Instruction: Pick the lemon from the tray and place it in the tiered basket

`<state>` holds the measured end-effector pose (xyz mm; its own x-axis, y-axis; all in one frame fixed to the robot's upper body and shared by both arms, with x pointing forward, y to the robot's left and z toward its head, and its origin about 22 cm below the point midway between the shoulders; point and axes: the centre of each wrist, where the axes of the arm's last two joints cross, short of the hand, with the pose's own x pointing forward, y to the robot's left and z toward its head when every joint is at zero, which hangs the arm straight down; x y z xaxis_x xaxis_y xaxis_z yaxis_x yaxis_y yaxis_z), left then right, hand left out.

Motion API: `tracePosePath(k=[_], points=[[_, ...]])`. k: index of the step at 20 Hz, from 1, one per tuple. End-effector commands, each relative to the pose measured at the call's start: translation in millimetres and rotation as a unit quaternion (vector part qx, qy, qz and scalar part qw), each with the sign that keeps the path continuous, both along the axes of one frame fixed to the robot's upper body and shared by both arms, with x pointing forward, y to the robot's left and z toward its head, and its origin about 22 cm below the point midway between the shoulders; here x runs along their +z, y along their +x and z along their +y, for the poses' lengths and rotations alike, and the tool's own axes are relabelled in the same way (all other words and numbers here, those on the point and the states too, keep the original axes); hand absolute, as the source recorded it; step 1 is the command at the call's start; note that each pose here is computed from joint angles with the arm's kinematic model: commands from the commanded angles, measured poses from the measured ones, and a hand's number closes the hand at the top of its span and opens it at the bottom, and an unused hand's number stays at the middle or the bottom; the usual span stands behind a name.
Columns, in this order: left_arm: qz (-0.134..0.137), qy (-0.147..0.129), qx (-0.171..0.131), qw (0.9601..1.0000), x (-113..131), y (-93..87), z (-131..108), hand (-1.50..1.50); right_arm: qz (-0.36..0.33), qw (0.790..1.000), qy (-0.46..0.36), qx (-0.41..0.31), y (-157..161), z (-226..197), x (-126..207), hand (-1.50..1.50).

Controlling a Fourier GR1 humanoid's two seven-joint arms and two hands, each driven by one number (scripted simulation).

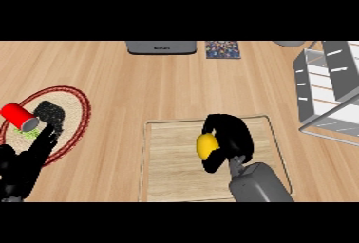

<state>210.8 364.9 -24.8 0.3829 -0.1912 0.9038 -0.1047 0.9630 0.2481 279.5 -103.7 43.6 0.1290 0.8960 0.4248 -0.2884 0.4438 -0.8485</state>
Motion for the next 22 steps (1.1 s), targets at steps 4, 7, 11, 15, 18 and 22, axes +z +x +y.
tracePosePath(k=[4, 7, 11, 15, 18, 22], points=[[0.001, -0.002, 0.005, 1.0, 4.5, 6.6, 8.2, 0.0, -0.151, 0.978, -0.056, -0.136, -37.4, 27.8, 60.6, 1.5], [-0.006, 0.001, 0.004, 1.0, 8.6, -1.1, 0.9, 0.0, -0.217, 0.957, -0.062, -0.183, -49.8, 29.0, 91.7, 1.5], [-0.005, -0.002, 0.001, 1.0, 12.5, 0.5, -2.0, 0.0, -0.261, 0.939, -0.064, -0.216, -66.9, 17.7, 130.9, 1.5], [-0.01, -0.005, 0.001, 0.9999, 2.6, -3.1, -0.8, 0.0, -0.285, 0.932, -0.041, -0.221, -64.5, 1.2, 153.7, 1.5], [-0.002, 0.003, -0.002, 1.0, 7.3, 2.6, 7.3, 0.0, -0.299, 0.925, -0.018, -0.235, -46.8, -25.3, 160.7, 1.5], [-0.012, 0.0, -0.007, 0.9999, 10.9, 9.0, -12.3, 0.0, -0.317, 0.916, -0.016, -0.246, -4.2, -51.4, 166.3, 1.5]])
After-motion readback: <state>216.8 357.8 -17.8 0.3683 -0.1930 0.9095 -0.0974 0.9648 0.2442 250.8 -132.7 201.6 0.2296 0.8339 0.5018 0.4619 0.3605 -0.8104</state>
